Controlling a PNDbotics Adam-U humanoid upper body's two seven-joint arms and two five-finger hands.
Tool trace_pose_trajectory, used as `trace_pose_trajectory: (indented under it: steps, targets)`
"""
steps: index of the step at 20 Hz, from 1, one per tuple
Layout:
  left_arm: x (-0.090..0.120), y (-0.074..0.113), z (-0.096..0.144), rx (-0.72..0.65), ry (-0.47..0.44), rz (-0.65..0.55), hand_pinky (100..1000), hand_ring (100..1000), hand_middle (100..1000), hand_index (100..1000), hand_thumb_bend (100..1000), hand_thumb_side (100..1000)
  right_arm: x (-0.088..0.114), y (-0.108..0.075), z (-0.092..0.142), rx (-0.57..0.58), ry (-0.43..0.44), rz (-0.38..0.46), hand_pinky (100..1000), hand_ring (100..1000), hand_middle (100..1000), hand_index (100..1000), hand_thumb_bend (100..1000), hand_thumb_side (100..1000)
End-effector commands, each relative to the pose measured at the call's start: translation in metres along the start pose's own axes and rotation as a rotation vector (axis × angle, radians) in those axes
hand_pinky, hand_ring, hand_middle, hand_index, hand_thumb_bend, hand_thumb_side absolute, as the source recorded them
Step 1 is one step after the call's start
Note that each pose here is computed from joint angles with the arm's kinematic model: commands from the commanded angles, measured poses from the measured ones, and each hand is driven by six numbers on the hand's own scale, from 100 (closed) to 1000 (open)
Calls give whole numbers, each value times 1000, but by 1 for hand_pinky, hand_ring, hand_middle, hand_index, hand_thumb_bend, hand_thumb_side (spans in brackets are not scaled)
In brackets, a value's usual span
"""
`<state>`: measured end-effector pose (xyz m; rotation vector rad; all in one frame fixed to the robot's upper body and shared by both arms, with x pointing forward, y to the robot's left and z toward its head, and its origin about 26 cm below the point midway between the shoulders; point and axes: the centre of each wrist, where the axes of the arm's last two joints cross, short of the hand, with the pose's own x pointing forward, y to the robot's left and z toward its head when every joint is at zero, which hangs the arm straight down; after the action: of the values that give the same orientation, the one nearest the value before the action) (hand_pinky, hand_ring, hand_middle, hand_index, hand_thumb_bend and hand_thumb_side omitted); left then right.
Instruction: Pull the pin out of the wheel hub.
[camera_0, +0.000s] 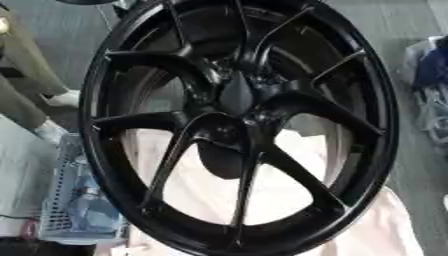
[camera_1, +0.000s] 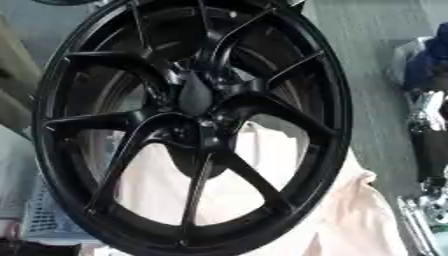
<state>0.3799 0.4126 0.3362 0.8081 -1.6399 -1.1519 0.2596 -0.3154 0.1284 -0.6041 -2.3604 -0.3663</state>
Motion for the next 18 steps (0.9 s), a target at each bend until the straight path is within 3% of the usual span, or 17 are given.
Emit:
trace_pose_trajectory:
  steps: [1, 2, 3, 4, 10, 13, 16, 18]
  targets:
    - [-14, 1, 3, -13, 59, -47, 840, 782, 725, 783, 100, 120, 5, -1, -6, 1, -33, -4, 550, 773, 682, 812, 100, 398]
    - [-17, -2, 2, -36, 67, -53, 879, 861, 803, 849, 107, 245, 5, -1, -6, 0, -33, -6, 550, 773, 682, 812, 100, 399]
    - [-20, -4, 2, -52, 75, -61, 884, 872, 810, 857, 135, 301, 5, -1, -6, -1, -33, -7, 550, 773, 682, 812, 100, 399]
    - [-21, -5, 1, -60, 80, -66, 890, 882, 820, 874, 186, 422, 5, 0, -6, -2, -34, -9, 550, 773, 683, 812, 100, 400]
    - [-24, -5, 0, -55, 87, -62, 893, 893, 838, 888, 177, 447, 5, 1, -6, -6, -33, -15, 551, 773, 683, 812, 100, 403]
    - [-24, -4, -1, -42, 84, -53, 882, 873, 805, 860, 100, 395, 6, 1, -7, -3, -33, -15, 551, 773, 683, 812, 100, 404]
    - [-16, -3, -3, 12, 44, -6, 866, 825, 750, 819, 100, 430, 5, 0, -7, -1, -33, -13, 552, 774, 684, 813, 100, 404]
    - [4, -2, -5, 83, -41, 54, 861, 792, 714, 801, 100, 542, 5, -1, -7, 0, -35, -10, 552, 774, 684, 813, 100, 403]
